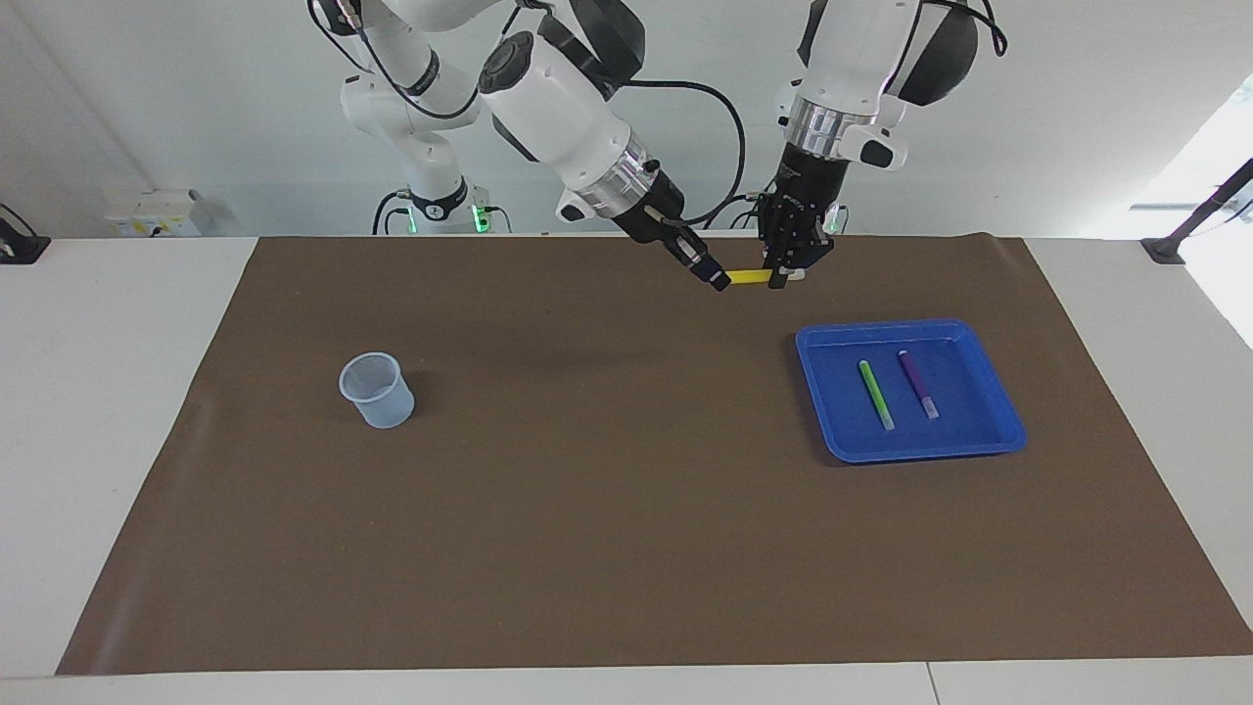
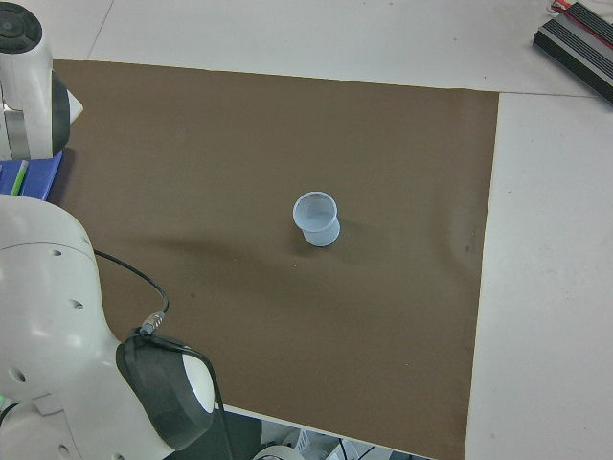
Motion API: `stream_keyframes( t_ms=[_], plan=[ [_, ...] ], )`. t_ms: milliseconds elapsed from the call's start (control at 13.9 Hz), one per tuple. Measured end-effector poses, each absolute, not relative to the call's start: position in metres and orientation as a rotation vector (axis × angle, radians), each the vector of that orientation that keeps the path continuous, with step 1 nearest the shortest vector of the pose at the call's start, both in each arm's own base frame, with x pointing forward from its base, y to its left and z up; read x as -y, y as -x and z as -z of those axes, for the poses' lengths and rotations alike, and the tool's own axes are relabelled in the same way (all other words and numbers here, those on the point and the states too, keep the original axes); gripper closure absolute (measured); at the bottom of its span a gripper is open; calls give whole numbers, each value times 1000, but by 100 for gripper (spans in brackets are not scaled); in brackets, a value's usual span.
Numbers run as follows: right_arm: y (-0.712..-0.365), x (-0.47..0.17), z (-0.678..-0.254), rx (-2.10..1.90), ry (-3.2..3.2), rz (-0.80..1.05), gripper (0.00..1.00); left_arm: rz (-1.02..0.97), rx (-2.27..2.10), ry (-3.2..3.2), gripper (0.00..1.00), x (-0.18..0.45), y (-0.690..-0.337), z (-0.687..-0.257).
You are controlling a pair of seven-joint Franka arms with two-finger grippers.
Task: Right arm passes pens to left for tray arrangement
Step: 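Pass the yellow pen from the right gripper to the left gripper, then lower the yellow pen into the tray with the left gripper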
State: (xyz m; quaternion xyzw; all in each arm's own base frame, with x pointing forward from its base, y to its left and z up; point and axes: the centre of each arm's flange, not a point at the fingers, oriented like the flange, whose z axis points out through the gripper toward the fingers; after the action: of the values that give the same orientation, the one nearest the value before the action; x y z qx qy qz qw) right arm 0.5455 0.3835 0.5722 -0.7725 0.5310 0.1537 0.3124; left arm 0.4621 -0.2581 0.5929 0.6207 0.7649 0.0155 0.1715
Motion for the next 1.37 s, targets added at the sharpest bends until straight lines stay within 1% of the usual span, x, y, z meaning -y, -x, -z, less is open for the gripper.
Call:
stream_keyframes(
  t_ms=[72, 144, 216, 288, 360, 432, 504, 576, 792, 936, 1153, 1369],
  plan=[
    [-546, -383, -572, -1399, 2045, -397, 75, -44, -2175, -1757, 82, 258, -462, -593],
    [-546, -382, -571, -1394, 2067, -368, 65, -44, -2178, -1750, 82, 257, -463, -593],
    [-547, -380, -570, -1388, 2097, -326, 53, -46, -2180, -1746, 82, 257, -464, -593],
    [-549, -377, -568, -1387, 2129, -284, 43, -47, -2182, -1743, 82, 256, -464, -593],
    [-553, -369, -566, -1396, 2158, -253, 30, -48, -2183, -1740, 82, 256, -465, -592],
    [-560, -353, -564, -1403, 2205, -217, 20, -49, -2186, -1737, 82, 254, -466, -592],
    [-566, -332, -563, -1383, 2261, -193, 5, -52, -2187, -1737, 82, 252, -468, -591],
    [-571, -309, -564, -1347, 2324, -166, 0, -63, -2181, -1749, 82, 245, -473, -589],
    [-573, -230, -558, -1208, 2508, -97, 0, -100, -2089, -1879, 82, 193, -500, -581],
    [-567, -173, -542, -1054, 2648, -86, 0, -60, -1974, -2022, 82, 153, -512, -567],
    [-564, -75, -515, -768, 2849, -16, 0, 17, -1768, -2256, 82, 92, -520, -537],
    [-565, -11, -511, -522, 3003, 52, 0, 63, -1471, -2503, 82, 43, -523, -507]
  ],
)
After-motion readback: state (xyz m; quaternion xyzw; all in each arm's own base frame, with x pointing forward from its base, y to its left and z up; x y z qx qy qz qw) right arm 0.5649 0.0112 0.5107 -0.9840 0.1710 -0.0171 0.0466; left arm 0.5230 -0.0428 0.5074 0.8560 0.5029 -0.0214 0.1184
